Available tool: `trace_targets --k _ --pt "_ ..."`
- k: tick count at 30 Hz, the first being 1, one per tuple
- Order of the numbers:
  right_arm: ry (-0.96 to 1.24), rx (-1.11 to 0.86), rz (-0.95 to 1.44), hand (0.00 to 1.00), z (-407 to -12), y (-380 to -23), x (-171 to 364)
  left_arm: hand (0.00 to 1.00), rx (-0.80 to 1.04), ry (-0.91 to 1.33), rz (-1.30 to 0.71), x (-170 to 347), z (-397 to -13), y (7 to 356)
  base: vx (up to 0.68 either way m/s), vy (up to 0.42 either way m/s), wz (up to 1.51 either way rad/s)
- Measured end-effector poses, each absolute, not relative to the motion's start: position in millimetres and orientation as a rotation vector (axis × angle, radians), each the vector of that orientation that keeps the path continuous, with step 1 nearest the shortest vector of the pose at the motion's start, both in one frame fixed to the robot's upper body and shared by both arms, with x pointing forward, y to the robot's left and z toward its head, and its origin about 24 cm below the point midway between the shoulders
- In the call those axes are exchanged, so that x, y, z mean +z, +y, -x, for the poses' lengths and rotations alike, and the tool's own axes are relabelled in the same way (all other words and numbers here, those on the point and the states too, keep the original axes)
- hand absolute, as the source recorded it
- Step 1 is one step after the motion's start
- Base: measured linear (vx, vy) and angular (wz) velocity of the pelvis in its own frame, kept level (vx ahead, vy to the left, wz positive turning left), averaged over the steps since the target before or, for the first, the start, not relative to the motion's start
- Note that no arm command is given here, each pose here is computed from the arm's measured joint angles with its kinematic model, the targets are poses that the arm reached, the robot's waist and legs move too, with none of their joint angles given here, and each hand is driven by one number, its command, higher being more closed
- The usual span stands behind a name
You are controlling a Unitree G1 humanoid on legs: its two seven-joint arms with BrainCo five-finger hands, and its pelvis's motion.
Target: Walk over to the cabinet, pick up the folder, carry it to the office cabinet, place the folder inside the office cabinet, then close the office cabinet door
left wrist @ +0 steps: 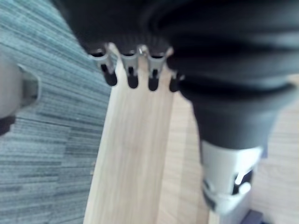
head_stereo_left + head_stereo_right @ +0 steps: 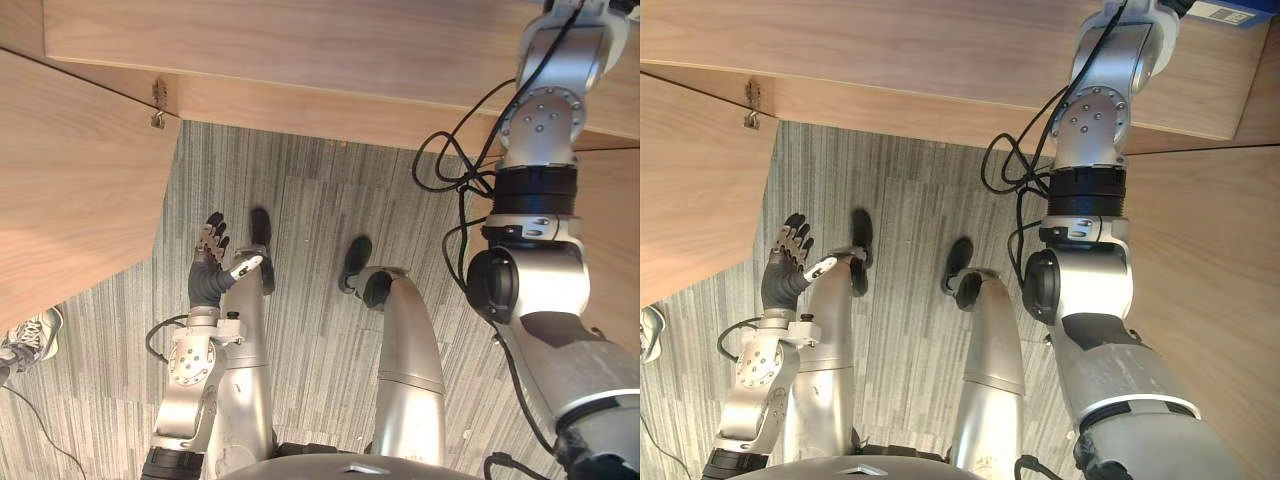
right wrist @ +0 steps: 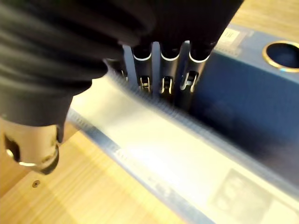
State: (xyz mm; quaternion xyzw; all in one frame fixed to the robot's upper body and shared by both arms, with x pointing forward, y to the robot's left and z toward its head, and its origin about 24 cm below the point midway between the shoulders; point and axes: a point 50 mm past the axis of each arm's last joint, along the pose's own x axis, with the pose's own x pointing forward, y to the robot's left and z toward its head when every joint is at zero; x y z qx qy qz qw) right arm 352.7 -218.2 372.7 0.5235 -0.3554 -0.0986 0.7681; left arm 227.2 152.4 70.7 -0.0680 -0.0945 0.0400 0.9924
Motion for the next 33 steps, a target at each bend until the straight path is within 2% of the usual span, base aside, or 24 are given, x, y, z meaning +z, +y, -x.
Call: trace_targets --k 12,20,27,33 --pt "-0.783 -0.183 -1.005 0.0 -356 -215 379 0.0 0.086 -0.188 0.139 71 -227 152 0.0 0.0 0.0" --pt "-0.799 -0.147 -0.772 0.0 -355 -214 384 0.0 0.085 -0.188 0.138 70 -227 152 0.01 0.017 -0.05" --pt "-0.888 -0.161 -0.472 0.0 -331 -234 356 0.0 0.109 -0.181 0.118 68 -230 160 0.0 0.003 -0.01" --pt "-0.866 -0.13 -0.259 0.0 -320 -249 331 0.0 0.102 -0.182 0.072 68 -233 163 0.01 0.017 -0.02"
